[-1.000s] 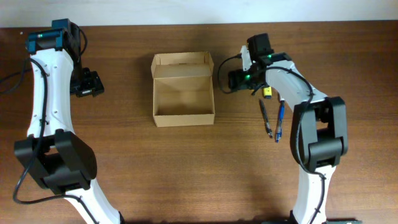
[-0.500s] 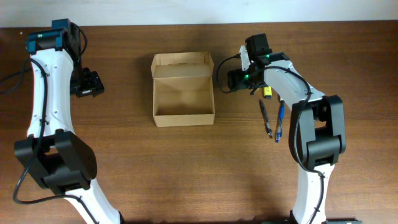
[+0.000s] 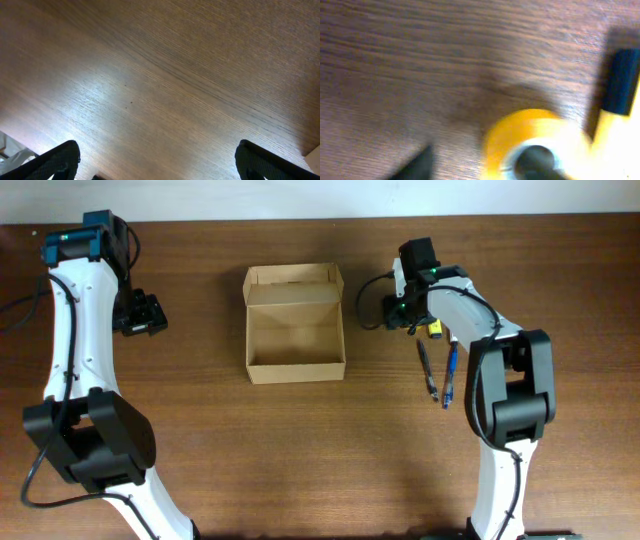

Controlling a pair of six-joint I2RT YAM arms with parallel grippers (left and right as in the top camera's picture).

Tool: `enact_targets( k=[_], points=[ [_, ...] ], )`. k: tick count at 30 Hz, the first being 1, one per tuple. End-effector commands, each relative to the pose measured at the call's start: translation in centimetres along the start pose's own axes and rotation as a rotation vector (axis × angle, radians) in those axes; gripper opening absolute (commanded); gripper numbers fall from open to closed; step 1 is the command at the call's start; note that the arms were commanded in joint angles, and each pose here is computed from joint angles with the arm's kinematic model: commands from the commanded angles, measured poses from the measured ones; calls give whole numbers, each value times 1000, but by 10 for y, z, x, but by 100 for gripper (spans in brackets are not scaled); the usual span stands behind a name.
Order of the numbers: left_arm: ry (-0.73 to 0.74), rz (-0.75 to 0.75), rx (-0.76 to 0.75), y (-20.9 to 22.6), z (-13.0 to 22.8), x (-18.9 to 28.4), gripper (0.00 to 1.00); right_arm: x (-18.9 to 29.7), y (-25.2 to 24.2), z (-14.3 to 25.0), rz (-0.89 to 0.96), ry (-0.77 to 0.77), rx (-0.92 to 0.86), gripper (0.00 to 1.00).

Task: Pack container
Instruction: 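Reach the right gripper to the clear tape roll and grasp it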

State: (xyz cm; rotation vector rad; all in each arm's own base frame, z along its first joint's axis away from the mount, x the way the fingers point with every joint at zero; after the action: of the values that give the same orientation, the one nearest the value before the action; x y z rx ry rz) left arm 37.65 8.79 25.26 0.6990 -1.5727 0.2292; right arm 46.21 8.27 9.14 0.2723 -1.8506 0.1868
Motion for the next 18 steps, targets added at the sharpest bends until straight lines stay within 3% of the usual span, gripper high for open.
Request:
enact_targets(
  k=[1, 2, 8, 18],
  points=[
    [10, -5, -5, 1, -1, -4, 100, -8, -4, 6, 9, 37, -18, 24],
    [10, -5, -5, 1, -1, -4, 100, -7, -4, 7, 8, 44, -19, 18],
    [10, -5, -5, 1, -1, -4, 100, -7, -3, 12, 8, 75, -22, 4],
    [10, -5, -5, 1, -1, -4, 100, 31, -3, -3, 7, 52, -30, 4]
  ],
)
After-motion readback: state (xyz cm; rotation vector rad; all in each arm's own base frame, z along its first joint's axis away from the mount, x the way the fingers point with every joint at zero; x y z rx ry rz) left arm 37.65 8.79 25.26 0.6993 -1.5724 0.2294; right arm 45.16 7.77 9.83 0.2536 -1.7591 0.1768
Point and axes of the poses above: each gripper's point midway between its finger pads, its own x axis back along the fingers, its own y axis along the line the jaws close on, z = x × y, the point moved 9 cm from there along x, back along the fingers, and after that the axes turned 9 degrees about x, right-handed, at the moved point
